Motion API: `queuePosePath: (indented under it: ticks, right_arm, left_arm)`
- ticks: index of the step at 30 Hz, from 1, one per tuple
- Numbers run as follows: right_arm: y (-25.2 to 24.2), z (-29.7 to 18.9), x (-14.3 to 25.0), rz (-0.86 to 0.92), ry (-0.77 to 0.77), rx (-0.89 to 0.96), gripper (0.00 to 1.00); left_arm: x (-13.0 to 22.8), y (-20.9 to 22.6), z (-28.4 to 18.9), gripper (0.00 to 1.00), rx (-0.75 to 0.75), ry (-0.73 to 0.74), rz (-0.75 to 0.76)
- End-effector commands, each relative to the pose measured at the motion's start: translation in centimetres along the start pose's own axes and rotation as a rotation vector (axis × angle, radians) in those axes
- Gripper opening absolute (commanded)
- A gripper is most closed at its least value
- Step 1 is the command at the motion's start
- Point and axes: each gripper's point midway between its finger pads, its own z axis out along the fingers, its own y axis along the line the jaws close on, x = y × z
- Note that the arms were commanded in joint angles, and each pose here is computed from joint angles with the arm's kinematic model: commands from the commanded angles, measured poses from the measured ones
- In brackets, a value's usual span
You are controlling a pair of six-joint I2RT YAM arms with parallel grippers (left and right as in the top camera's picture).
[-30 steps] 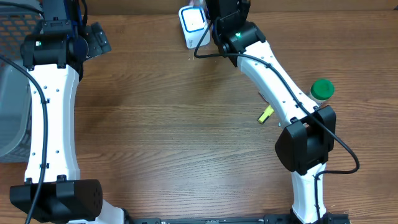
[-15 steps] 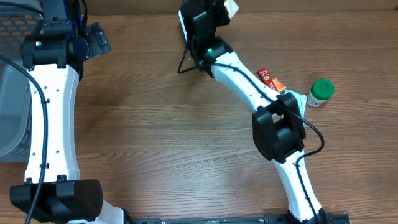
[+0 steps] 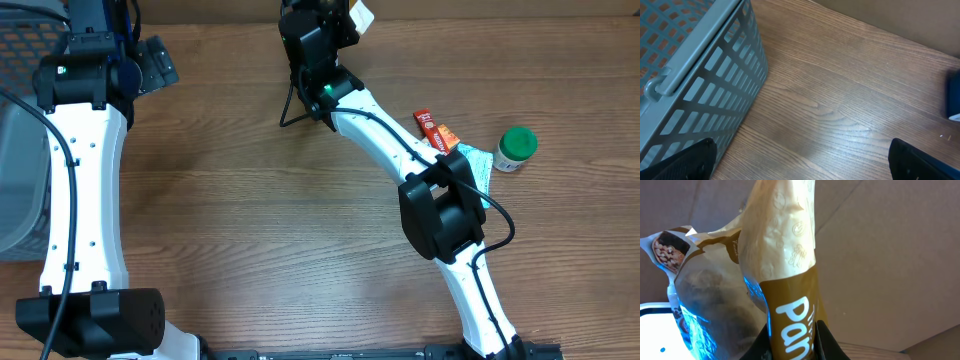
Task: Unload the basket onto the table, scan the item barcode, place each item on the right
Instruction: 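Hold the snack bag's barcode against the white scanner window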
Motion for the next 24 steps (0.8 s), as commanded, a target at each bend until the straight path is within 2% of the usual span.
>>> queuePosePath:
  ticks: [1, 6, 24]
  right_arm:
    - [-1.6, 0.9, 0.1, 0.018, 0.006, 0.041, 0.04]
    - [0.0, 1.7, 1.7, -0.01, 0.015, 0.037, 0.04]
    - [3.7, 0.6, 1.2, -0.024, -0.032, -0.076, 0.04]
  left_arm:
    - [-0.2, -0.1, 0.1, 1.0, -0.009, -0.005, -0.01]
    - [-0.2, -0.1, 0.1, 1.0, -0.009, -0.005, -0.01]
    - [-0.2, -0.1, 0.1, 1.0, -0.009, -0.005, -0.01]
